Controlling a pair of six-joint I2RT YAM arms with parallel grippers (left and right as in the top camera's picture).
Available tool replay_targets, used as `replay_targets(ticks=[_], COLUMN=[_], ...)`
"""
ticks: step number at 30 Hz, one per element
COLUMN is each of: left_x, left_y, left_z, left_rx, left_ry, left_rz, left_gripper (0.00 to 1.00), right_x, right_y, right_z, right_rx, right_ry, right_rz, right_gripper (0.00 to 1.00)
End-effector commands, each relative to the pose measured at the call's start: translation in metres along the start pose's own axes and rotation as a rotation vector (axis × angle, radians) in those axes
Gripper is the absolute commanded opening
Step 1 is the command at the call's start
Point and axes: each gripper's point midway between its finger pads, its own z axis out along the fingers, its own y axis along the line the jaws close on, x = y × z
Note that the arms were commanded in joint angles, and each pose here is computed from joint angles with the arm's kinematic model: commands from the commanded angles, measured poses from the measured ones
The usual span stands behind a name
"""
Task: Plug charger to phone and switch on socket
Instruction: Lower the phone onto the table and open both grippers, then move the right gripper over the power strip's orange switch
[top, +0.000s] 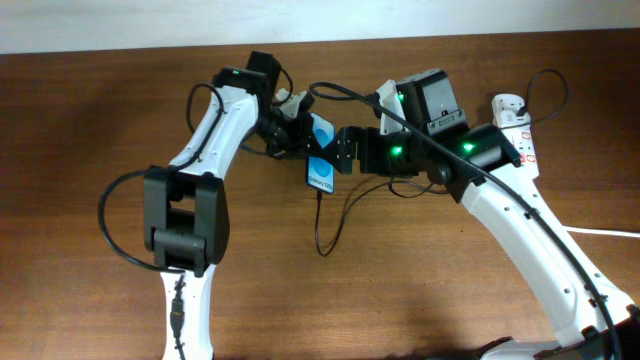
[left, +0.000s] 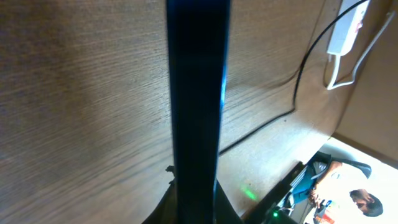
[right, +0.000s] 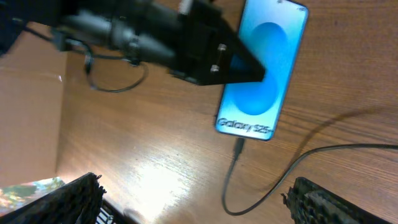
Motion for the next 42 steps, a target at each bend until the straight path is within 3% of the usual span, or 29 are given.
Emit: replay_targets(ticks=[1,8,10,13,15,18,19,21,22,24,26,30,33,37,42], left_x=[-0.005,-0.005,-0.006,-0.008,-0.008,-0.011,-0.011,-0.014,-0.015,-0.030,-0.069,-0.090,-0.086,-0.086,-0.086], left_y=[-0.003,0.025,0.031,0.040,0.047,0.066,0.075,0.090,0.094,0.089,0.053,-0.014,-0.019,-0.019,-0.019], left_z=[0.005,0.039,0.041,0.042,0.042,0.039,0.037,0.032,0.025,-0.003,-0.082,-0.244,-0.256,-0.256,-0.256], left_rx=[0.053,0.035,0.011,-0.043,-0.078,-0.187,-0.241,-0.326,-0.337,-0.329,-0.307,-0.408,-0.417,-0.417,-0.417], left_ry=[-0.028,0.001,-0.001,-0.013,-0.018,-0.042,-0.047,-0.062,-0.064,-0.123,-0.338,-0.762,-0.788,-0.786,-0.786], left_rz=[-0.058,-0.083,-0.084,-0.086,-0.087,-0.089,-0.093,-0.070,-0.064,-0.068,0.001,0.121,0.124,0.124,0.124], left_gripper=[0.00,0.01,0.13,0.16,0.40,0.56,0.72,0.94,1.00,1.00,1.00,1.00,0.99,0.99,0.99], right_x=[-0.001,0.000,0.000,0.000,0.000,0.005,0.009,0.010,0.009,0.007,0.007,-0.037,-0.067,-0.061,-0.060], right_y=[-0.002,-0.003,-0.004,-0.004,-0.006,-0.025,-0.035,-0.061,-0.079,-0.115,-0.147,-0.228,-0.324,-0.420,-0.470], right_z=[-0.001,-0.001,-0.001,-0.001,-0.001,-0.003,-0.005,-0.016,-0.025,-0.046,-0.063,-0.116,-0.141,-0.137,-0.133], right_rx=[0.013,0.019,0.021,0.025,0.032,0.133,0.177,0.236,0.265,0.319,0.363,0.452,0.597,0.707,0.708], right_ry=[-0.002,0.000,0.002,0.000,0.000,0.006,0.020,0.038,0.044,0.045,0.044,-0.007,-0.141,-0.166,-0.218], right_rz=[-0.018,-0.023,-0.022,-0.022,-0.021,0.002,0.019,0.054,0.083,0.155,0.242,0.400,0.503,0.602,0.646], right_gripper=[0.99,0.99,0.98,0.98,0.99,0.98,0.98,0.98,0.98,0.98,0.99,0.99,0.98,0.98,0.98])
